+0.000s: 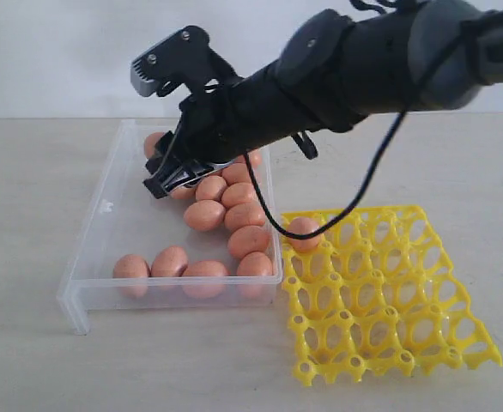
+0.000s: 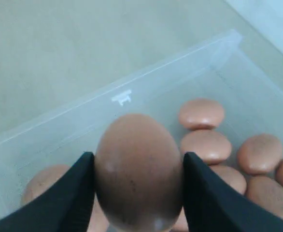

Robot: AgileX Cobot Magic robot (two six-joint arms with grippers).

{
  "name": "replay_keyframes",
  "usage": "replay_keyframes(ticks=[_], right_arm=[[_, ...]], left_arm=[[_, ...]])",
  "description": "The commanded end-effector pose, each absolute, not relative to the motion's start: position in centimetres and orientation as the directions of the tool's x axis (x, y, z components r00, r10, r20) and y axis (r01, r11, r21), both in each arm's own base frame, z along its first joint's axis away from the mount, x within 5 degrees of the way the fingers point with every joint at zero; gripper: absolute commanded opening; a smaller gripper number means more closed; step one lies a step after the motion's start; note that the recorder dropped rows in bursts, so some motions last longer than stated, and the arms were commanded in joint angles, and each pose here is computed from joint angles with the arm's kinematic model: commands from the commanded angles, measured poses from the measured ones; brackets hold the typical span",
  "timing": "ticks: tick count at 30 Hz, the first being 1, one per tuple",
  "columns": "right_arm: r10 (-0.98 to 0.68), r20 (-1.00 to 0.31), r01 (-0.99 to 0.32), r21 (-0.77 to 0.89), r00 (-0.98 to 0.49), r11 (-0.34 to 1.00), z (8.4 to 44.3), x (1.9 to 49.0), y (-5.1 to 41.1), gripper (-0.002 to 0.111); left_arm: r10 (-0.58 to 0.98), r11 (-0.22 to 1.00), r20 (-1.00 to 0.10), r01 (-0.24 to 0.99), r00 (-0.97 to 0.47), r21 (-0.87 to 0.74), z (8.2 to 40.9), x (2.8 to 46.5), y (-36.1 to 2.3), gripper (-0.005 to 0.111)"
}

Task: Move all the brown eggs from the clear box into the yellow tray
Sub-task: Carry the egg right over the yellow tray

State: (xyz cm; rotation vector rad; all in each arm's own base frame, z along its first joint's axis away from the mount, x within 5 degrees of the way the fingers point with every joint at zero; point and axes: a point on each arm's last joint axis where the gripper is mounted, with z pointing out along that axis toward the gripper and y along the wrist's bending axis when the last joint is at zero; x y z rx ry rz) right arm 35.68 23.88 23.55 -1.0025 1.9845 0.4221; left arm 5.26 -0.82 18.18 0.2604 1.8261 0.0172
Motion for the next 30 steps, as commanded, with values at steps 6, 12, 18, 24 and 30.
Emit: replay_keyframes(ticks=[6, 12, 18, 24, 30], right_arm=[[-0.405, -0.849, -0.433, -0.241, -0.340, 0.869, 25.0, 28.3, 15.0, 0.000], [-0.349, -0.871, 0.056, -0.391, -0.347, 0.919, 23.8, 26.5, 9.1, 0.000], [-0.229, -0.966, 0.465, -0.260, -0.124, 0.846, 25.8, 25.6, 6.0, 0.000], [0.036, -0.952, 0.265, 0.121, 0.303, 0.957, 28.7, 26.5, 6.4, 0.000], [0.315, -0.949, -0.291, 0.308, -0.025, 0.906, 26.4, 28.3, 8.5, 0.000]], left_arm=[[0.175, 0.977, -0.954, 0.161, -0.244, 0.138, 18.1, 5.3, -0.8, 0.004], [0.175, 0.977, -0.954, 0.161, -0.244, 0.138, 18.1, 5.3, -0.8, 0.004], [0.175, 0.977, -0.954, 0.161, -0.244, 0.138, 18.1, 5.3, -0.8, 0.004], [0.175, 0.977, -0.954, 0.161, -0.244, 0.138, 18.1, 5.3, -0.8, 0.004], [0.175, 0.977, -0.954, 0.161, -0.244, 0.138, 18.1, 5.3, -0.8, 0.004]])
